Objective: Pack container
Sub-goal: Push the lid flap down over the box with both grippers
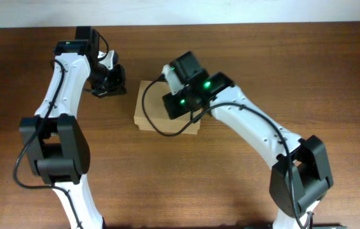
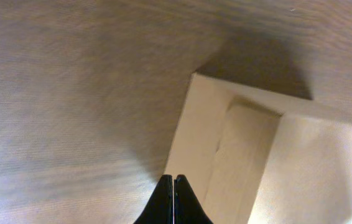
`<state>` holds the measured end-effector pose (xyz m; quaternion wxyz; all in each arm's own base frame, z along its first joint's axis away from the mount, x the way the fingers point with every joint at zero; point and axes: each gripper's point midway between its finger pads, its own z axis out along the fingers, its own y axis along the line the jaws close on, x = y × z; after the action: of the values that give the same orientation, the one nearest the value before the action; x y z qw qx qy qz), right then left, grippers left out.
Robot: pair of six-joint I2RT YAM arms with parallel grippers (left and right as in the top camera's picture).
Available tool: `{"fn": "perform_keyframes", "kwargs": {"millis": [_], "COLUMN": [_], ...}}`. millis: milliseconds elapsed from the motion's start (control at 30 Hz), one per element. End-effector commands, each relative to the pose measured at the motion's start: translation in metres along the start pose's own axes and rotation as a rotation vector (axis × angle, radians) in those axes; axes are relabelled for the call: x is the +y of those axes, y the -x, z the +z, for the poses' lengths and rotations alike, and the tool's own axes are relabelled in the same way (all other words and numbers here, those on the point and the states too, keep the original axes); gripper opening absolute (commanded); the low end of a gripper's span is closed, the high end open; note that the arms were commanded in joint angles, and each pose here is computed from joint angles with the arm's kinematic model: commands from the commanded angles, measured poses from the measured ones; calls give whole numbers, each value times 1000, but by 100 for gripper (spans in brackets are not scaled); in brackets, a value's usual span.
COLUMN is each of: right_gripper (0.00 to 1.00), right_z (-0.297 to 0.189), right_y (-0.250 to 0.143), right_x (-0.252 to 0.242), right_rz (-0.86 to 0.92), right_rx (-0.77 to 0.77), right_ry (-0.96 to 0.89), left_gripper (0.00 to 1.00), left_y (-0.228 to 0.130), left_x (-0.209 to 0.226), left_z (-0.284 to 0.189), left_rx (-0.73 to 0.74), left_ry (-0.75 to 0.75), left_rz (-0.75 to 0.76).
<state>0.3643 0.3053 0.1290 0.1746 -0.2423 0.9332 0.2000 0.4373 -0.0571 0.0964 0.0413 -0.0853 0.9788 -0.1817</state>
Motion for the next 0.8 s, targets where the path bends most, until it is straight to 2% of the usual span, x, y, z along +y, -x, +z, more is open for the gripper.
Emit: {"fn": "perform_keyframes", "kwargs": {"millis": [0, 267, 433, 600, 767], "right_gripper": [4, 4, 3, 4, 4], "right_z": [7, 46, 54, 43, 6], "right_y": [0, -29, -38, -27, 5], "right_x": [-8, -20, -23, -10, 10], "right_rz": [4, 26, 32, 26, -24], "right_rx": [1, 132, 168, 136, 37], "right_ry": [-100, -121, -127, -71, -25], "left_gripper": [2, 2, 2, 2, 2], "left_y": [-2, -12, -13, -15, -20], "left_x": [6, 9, 9, 8, -2], "left_z": [-27, -28, -28, -31, -58], "left_rx": [-51, -12, -8, -8, -56], "left_ry": [89, 103, 104, 103, 93], "left_rz": [-45, -62, -63, -63, -47]}}
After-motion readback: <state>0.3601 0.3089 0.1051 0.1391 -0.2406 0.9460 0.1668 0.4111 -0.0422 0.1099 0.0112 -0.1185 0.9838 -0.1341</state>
